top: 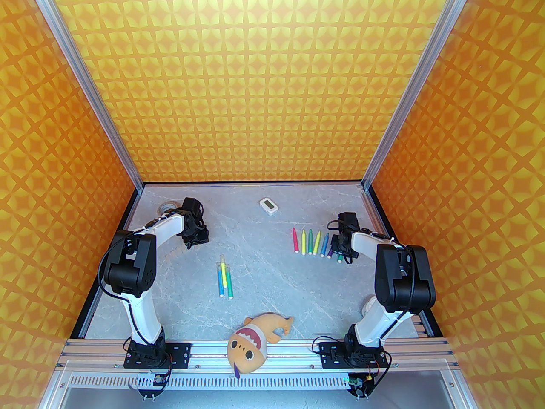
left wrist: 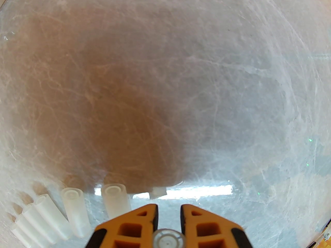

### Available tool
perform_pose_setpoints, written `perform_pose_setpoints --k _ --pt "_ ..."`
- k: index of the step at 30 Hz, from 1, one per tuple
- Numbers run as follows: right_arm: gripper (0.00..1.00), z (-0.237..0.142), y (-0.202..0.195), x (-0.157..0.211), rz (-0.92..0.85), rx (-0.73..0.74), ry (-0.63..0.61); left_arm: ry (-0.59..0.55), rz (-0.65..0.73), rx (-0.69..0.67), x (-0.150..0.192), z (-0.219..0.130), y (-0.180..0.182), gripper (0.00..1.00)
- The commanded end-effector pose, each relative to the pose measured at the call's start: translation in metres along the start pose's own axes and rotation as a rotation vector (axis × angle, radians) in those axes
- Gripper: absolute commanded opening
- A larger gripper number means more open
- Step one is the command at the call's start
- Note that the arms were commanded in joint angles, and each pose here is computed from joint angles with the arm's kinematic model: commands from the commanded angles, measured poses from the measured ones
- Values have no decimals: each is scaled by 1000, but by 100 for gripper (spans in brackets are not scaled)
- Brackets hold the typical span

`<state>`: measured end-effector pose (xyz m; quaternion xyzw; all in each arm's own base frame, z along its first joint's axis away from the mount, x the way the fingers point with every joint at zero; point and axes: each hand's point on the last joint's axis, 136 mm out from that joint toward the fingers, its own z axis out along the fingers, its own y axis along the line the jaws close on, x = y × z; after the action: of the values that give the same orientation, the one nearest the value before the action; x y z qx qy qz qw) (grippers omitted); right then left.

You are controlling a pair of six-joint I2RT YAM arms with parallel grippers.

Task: Open the pen caps

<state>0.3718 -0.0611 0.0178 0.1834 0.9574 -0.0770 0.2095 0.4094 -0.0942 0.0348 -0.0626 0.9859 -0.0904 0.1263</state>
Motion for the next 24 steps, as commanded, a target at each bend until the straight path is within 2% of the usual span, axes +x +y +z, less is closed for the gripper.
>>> perform_pose_setpoints --k 1,14,24 --pt "27 -7 3 0 -6 -26 14 12 25 -21 0 1 1 4" --pt "31 -53 10 -13 1 -113 -62 47 30 -40 5 9 2 10" --pt "35 -83 46 -5 -103 -199 -82 56 37 -44 7 11 -1 17"
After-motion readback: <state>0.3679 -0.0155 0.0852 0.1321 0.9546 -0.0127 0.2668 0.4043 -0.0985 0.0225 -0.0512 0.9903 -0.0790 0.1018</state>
